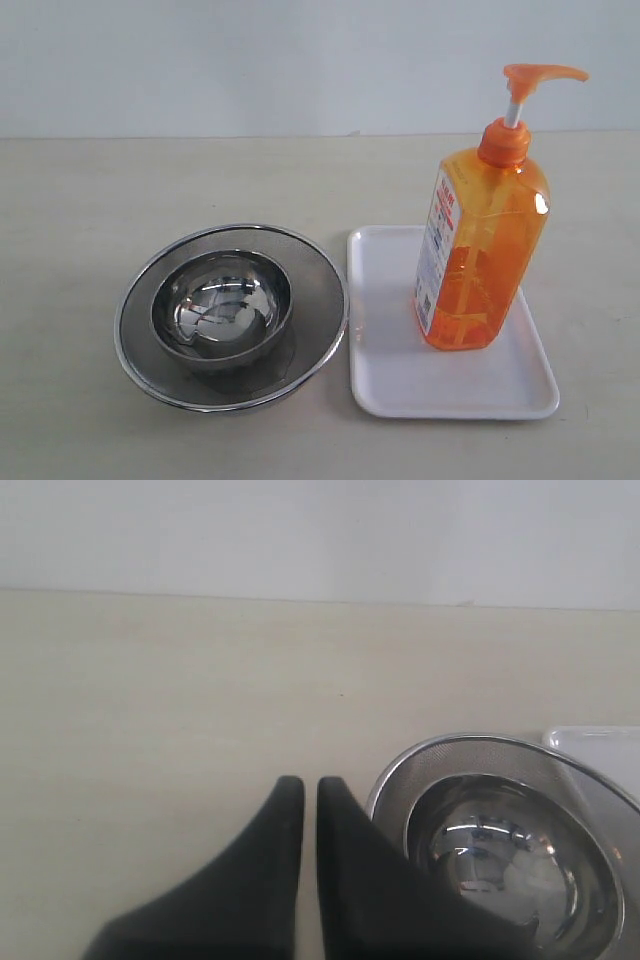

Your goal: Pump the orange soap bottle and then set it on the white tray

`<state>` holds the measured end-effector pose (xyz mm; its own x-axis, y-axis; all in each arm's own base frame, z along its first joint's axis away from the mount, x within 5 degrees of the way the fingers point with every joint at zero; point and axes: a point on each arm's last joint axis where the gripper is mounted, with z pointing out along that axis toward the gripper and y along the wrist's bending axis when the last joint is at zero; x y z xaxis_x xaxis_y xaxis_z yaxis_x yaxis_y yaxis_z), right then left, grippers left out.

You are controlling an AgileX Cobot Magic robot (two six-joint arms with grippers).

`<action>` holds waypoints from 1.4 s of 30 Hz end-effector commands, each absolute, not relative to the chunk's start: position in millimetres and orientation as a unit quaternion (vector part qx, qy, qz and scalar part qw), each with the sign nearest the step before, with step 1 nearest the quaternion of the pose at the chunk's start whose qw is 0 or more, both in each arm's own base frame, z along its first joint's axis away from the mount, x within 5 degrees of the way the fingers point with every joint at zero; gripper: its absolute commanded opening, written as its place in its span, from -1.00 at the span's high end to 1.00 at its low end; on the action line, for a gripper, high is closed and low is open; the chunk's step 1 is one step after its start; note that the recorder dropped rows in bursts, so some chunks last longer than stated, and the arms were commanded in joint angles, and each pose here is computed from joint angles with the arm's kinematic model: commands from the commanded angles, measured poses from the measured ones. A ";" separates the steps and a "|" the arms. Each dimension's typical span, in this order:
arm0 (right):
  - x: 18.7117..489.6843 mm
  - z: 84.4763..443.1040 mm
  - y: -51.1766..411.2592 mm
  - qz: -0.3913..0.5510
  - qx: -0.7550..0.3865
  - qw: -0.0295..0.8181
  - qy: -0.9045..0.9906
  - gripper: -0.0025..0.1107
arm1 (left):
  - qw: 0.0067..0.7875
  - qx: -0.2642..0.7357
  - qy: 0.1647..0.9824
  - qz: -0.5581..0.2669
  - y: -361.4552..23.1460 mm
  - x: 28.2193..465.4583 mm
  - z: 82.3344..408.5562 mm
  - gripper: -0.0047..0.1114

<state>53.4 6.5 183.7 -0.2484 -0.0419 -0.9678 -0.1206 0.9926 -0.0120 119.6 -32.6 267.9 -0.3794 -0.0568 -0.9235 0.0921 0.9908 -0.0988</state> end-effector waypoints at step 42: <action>53.7 183.0 0.7 0.003 -0.002 0.615 0.789 0.96 | 0.562 0.006 0.825 -0.068 -30.8 117.7 268.8 0.84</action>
<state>53.8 0.6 181.9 -0.2595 -0.0028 -0.9657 -0.0074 1.0000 -0.0009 119.6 -32.6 267.9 -0.3794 -0.0568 -0.9235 0.0921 0.9908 -0.0988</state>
